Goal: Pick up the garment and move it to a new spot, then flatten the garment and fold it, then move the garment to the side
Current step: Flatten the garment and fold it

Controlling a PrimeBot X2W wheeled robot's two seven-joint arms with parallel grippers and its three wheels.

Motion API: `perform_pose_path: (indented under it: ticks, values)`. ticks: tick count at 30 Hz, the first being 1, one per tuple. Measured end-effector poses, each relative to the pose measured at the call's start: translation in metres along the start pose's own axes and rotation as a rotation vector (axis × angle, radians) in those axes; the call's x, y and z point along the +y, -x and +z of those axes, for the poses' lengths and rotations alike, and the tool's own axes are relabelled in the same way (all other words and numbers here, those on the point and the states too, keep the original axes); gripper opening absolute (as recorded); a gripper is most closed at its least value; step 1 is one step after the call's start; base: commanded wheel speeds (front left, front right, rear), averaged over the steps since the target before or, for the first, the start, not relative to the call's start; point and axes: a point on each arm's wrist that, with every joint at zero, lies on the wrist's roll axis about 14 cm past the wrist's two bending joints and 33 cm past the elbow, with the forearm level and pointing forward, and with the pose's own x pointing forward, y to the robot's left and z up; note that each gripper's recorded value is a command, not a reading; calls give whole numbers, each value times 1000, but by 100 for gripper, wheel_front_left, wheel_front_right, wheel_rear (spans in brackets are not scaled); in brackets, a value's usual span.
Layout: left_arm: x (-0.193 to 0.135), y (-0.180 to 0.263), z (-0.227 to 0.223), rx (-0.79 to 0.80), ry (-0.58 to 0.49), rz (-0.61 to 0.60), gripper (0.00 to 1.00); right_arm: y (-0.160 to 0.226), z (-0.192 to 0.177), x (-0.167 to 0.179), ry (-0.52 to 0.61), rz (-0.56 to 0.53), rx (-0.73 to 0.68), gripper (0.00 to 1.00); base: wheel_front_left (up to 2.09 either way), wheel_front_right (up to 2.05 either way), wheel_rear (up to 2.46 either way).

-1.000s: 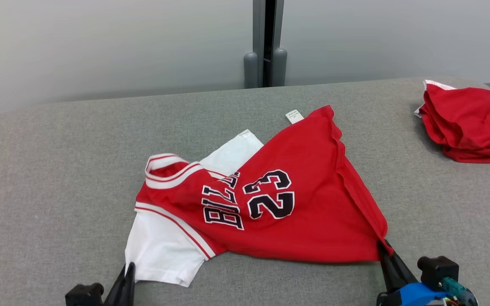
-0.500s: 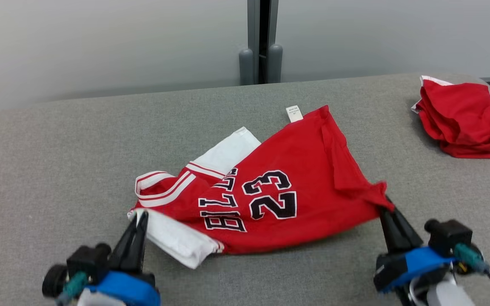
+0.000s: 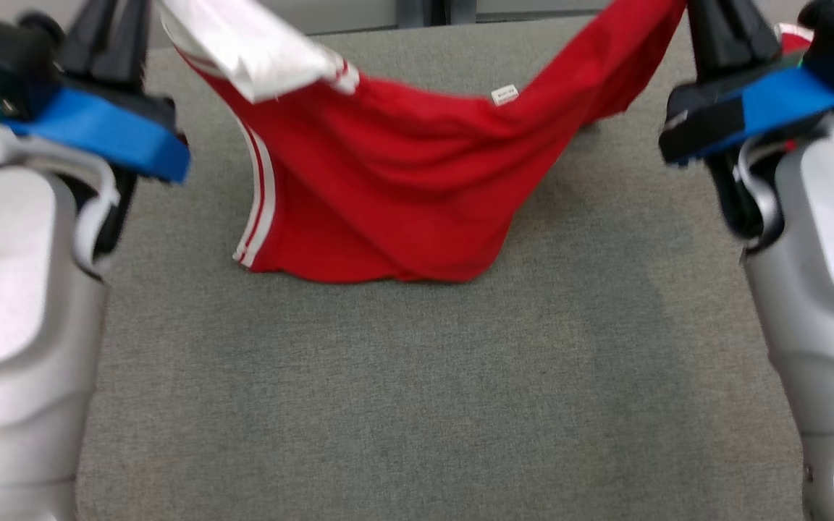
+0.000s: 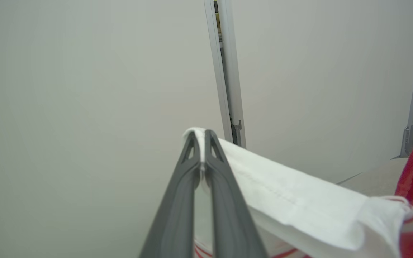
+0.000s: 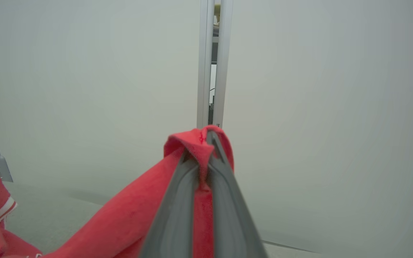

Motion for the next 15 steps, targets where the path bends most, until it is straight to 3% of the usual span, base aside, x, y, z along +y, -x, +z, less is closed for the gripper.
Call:
perform_pose_path:
  ticks: [8,15]
  values:
    - [44,-81,31,-109,-65,46,0,-86,33,-24,50,-19,-92,0,0,0,0]
    - [54,-115,95,-257,-108,56,0,-121,67,-42,52,-57,-151,0,0,0,0]
